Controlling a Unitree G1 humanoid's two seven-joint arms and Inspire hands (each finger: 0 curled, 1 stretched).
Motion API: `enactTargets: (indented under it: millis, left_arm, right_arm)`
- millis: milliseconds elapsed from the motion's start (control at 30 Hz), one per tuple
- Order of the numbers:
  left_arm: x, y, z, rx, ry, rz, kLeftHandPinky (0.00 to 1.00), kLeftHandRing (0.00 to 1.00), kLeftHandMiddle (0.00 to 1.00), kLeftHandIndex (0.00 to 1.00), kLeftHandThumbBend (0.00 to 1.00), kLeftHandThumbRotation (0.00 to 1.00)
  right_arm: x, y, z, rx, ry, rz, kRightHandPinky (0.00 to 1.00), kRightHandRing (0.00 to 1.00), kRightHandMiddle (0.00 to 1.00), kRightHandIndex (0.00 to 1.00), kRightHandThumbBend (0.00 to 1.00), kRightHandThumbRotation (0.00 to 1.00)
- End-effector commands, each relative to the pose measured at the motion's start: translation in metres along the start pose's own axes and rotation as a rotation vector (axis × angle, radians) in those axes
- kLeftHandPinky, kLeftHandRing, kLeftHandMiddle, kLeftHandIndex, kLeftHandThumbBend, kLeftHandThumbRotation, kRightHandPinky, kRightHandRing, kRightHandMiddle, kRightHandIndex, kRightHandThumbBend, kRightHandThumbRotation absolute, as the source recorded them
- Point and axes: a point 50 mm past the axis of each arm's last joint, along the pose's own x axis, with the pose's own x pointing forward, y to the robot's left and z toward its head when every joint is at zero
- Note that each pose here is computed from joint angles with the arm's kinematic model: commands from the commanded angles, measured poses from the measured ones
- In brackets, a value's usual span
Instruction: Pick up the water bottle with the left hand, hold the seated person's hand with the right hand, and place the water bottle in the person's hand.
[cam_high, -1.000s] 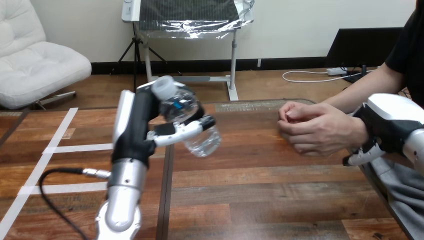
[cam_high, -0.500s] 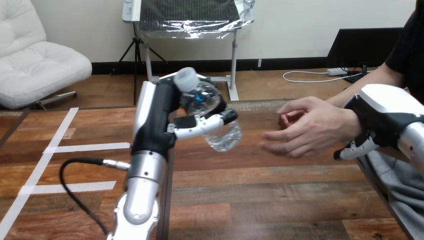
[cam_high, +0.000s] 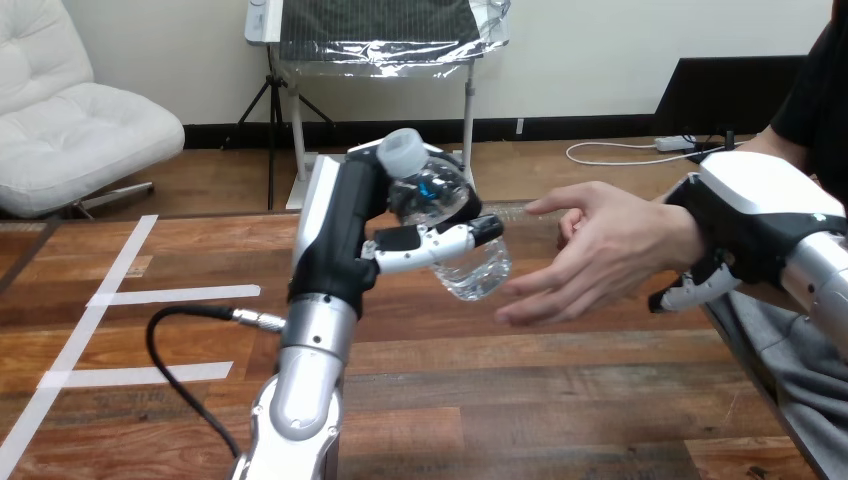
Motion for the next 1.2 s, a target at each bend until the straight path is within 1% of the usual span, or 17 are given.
enactTargets:
  millis: [0,133,233,633,833,1167]
  left_arm:
    - [0.021,-0.001,0.038,-0.016,-0.156,0.003,0.38,0.39,0.41,0.46,0.65,0.0]
    - [0.022,-0.004,0.039,-0.017,-0.147,-0.003,0.38,0.38,0.41,0.46,0.65,0.0]
    - [0.022,-0.006,0.041,-0.015,-0.15,-0.007,0.38,0.38,0.41,0.46,0.65,0.0]
    - [0.022,-0.016,0.042,-0.045,-0.153,-0.03,0.38,0.38,0.41,0.46,0.65,0.0]
    - [0.021,-0.021,0.042,-0.05,-0.15,-0.04,0.38,0.39,0.41,0.46,0.65,0.0]
    - [0.02,-0.03,0.043,-0.084,-0.151,-0.061,0.38,0.38,0.42,0.46,0.65,0.0]
  right_arm:
    - [-0.008,-0.029,-0.004,-0.033,0.008,-0.117,0.16,0.25,0.38,0.41,0.75,0.0]
    - [-0.009,-0.03,0.0,-0.025,-0.017,-0.135,0.16,0.25,0.37,0.4,0.76,0.0]
    - [-0.01,-0.031,0.003,-0.039,-0.04,-0.141,0.15,0.24,0.36,0.39,0.77,0.0]
    - [-0.014,-0.037,0.013,-0.044,-0.074,-0.156,0.16,0.25,0.36,0.38,0.78,0.0]
    - [-0.016,-0.039,0.017,-0.037,-0.11,-0.172,0.17,0.25,0.36,0.38,0.79,0.0]
    - [-0.018,-0.04,0.022,-0.035,-0.12,-0.169,0.19,0.27,0.37,0.39,0.8,0.0]
